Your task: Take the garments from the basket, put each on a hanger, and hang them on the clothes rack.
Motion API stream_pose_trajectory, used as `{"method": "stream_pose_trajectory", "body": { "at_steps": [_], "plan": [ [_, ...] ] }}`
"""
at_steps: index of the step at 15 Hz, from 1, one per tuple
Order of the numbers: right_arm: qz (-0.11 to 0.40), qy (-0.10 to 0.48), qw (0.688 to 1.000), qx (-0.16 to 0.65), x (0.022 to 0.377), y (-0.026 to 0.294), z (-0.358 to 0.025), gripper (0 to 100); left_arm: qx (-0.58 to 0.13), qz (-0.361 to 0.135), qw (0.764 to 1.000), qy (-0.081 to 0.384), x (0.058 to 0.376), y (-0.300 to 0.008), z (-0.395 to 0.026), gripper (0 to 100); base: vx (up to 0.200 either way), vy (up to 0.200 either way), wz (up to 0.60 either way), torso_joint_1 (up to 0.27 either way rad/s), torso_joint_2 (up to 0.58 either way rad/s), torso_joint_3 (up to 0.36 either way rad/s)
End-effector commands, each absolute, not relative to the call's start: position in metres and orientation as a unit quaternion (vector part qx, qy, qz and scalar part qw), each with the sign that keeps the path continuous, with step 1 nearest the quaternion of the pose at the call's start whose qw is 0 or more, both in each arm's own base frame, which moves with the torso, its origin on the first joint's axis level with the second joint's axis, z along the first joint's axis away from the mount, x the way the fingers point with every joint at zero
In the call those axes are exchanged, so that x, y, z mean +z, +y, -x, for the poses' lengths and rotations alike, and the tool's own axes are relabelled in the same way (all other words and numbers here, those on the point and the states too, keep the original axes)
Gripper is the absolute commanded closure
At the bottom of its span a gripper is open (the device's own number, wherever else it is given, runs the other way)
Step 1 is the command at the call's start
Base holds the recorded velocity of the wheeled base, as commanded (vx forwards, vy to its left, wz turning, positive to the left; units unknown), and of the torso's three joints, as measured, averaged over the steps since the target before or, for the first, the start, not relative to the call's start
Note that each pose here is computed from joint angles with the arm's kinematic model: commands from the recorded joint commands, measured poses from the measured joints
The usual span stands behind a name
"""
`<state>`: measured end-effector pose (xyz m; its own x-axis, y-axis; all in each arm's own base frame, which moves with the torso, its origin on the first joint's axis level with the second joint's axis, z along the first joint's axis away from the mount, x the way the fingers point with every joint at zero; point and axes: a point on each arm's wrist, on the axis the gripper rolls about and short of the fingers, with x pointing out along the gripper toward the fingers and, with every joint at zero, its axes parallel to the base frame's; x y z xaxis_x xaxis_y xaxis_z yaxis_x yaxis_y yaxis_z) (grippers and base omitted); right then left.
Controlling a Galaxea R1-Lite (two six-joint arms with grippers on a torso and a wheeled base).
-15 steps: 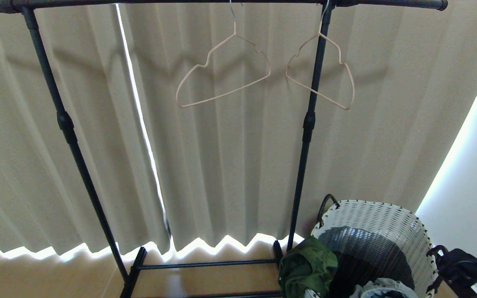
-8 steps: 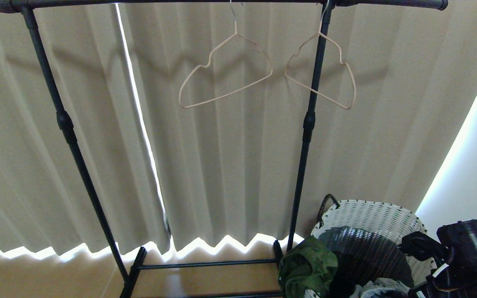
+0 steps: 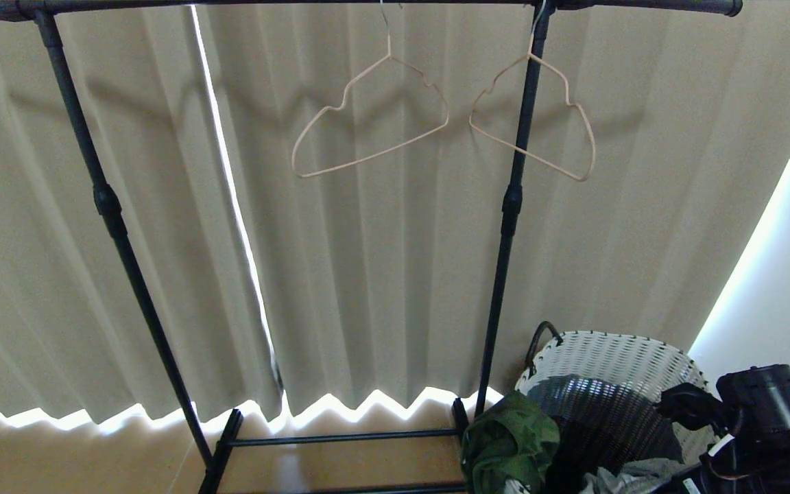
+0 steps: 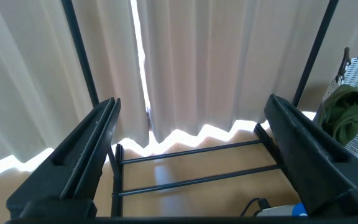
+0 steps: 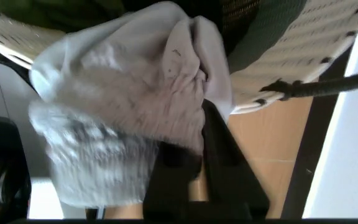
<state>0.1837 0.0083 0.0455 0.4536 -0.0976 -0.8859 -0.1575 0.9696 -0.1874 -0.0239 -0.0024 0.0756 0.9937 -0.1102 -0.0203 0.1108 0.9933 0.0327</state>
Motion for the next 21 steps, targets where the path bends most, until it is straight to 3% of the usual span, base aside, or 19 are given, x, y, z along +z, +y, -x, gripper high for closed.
{"method": "stream_pose_trajectory", "body": {
  "at_steps": [1,4,9,12,21],
  "plan": [
    [0.121,0.462,0.878,0.015,0.071,0.008,-0.166,100,-0.055,-0.017,0.998,0.009,0.076,-0.002,0.024,0,0.000,0.000,0.00,0.000,0.00,0.000],
    [0.111,0.341,0.934,0.006,0.111,0.006,-0.138,100,-0.056,-0.017,0.998,0.009,0.076,-0.002,0.024,0,0.000,0.000,0.00,0.000,0.00,0.000],
    [0.102,0.194,0.976,-0.003,0.155,0.005,-0.108,100,-0.056,-0.018,0.998,0.009,0.076,-0.002,0.024,0,0.000,0.000,0.00,0.000,0.00,0.000],
    [0.099,0.155,0.983,-0.006,0.165,0.004,-0.098,100,-0.055,-0.020,0.998,0.010,0.075,-0.002,0.024,0,0.000,0.000,0.00,0.000,0.00,0.000],
    [0.099,0.152,0.983,-0.005,0.164,0.003,-0.085,100,-0.052,-0.019,0.998,0.010,0.075,-0.002,0.024,0,-0.200,0.000,0.00,0.000,0.00,0.003]
  ]
}}
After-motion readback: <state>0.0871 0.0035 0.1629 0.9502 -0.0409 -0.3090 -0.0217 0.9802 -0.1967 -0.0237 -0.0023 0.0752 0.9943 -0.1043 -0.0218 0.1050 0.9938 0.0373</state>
